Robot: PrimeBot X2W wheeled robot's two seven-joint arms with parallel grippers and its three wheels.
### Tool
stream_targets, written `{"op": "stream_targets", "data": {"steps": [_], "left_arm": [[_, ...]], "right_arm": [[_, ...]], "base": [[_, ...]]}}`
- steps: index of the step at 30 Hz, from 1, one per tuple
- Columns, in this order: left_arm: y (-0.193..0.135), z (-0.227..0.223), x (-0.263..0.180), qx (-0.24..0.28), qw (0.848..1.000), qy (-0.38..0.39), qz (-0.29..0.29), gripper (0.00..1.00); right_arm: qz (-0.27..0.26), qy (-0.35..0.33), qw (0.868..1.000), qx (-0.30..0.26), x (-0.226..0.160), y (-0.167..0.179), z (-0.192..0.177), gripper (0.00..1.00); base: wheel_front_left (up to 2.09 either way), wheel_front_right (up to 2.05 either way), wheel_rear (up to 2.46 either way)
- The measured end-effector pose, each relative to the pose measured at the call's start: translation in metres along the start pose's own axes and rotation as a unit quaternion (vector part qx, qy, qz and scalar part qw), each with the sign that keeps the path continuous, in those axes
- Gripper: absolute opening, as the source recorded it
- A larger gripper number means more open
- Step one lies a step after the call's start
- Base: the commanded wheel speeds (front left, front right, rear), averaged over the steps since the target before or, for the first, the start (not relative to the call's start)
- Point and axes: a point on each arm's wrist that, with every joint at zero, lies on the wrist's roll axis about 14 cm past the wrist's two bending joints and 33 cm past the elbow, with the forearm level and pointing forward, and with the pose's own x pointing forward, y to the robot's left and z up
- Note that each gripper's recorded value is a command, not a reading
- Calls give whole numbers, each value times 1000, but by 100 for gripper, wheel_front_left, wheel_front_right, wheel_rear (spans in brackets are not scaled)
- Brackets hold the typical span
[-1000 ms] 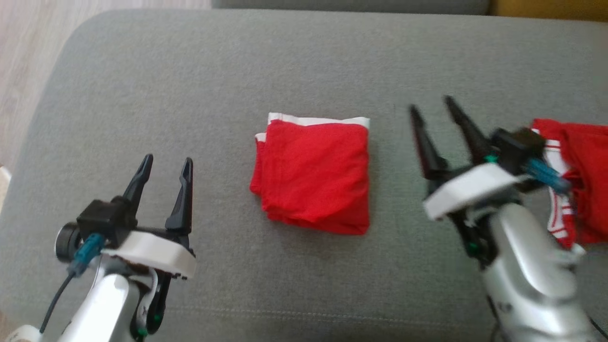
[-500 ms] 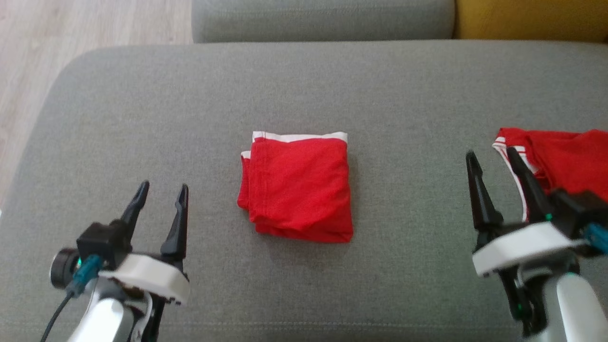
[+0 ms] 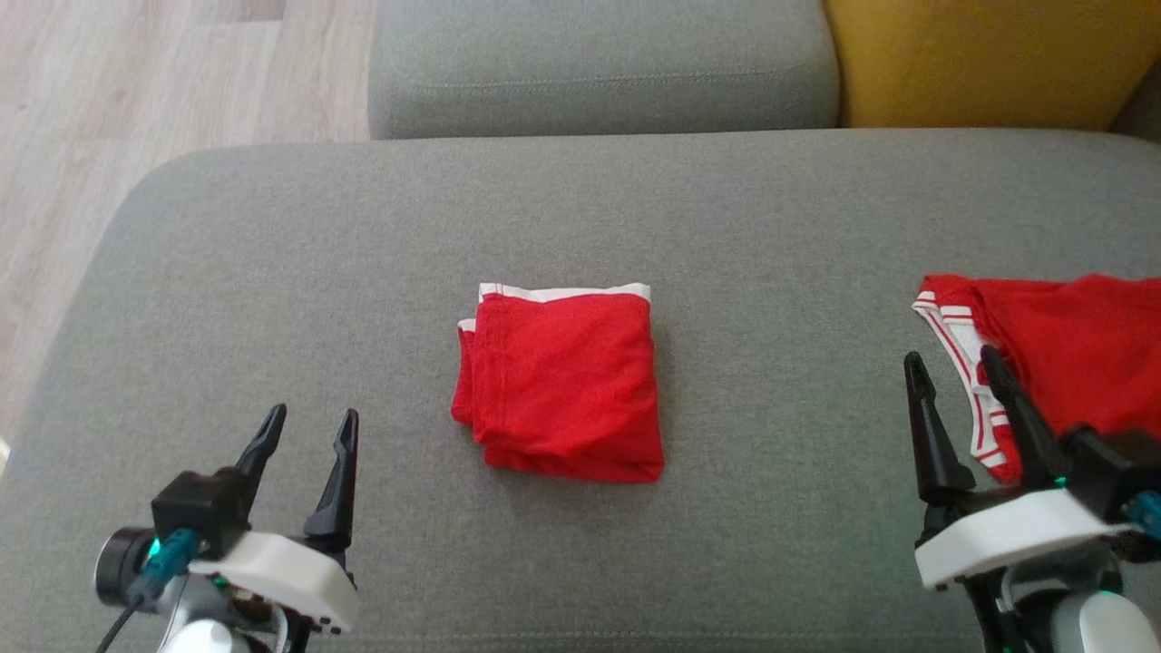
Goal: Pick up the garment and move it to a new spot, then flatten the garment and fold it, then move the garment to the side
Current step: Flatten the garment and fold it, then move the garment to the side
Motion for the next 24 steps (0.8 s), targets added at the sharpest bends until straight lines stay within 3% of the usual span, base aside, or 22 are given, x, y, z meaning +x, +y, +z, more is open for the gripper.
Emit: {"op": "stream_targets", "data": {"steps": [24], "left_arm": [[4, -2, -12, 0, 1000, 4, 9, 100]], "right_arm": [[-17, 9, 1000, 5, -22, -8, -14, 100]], "base": [[0, 0, 0]]}}
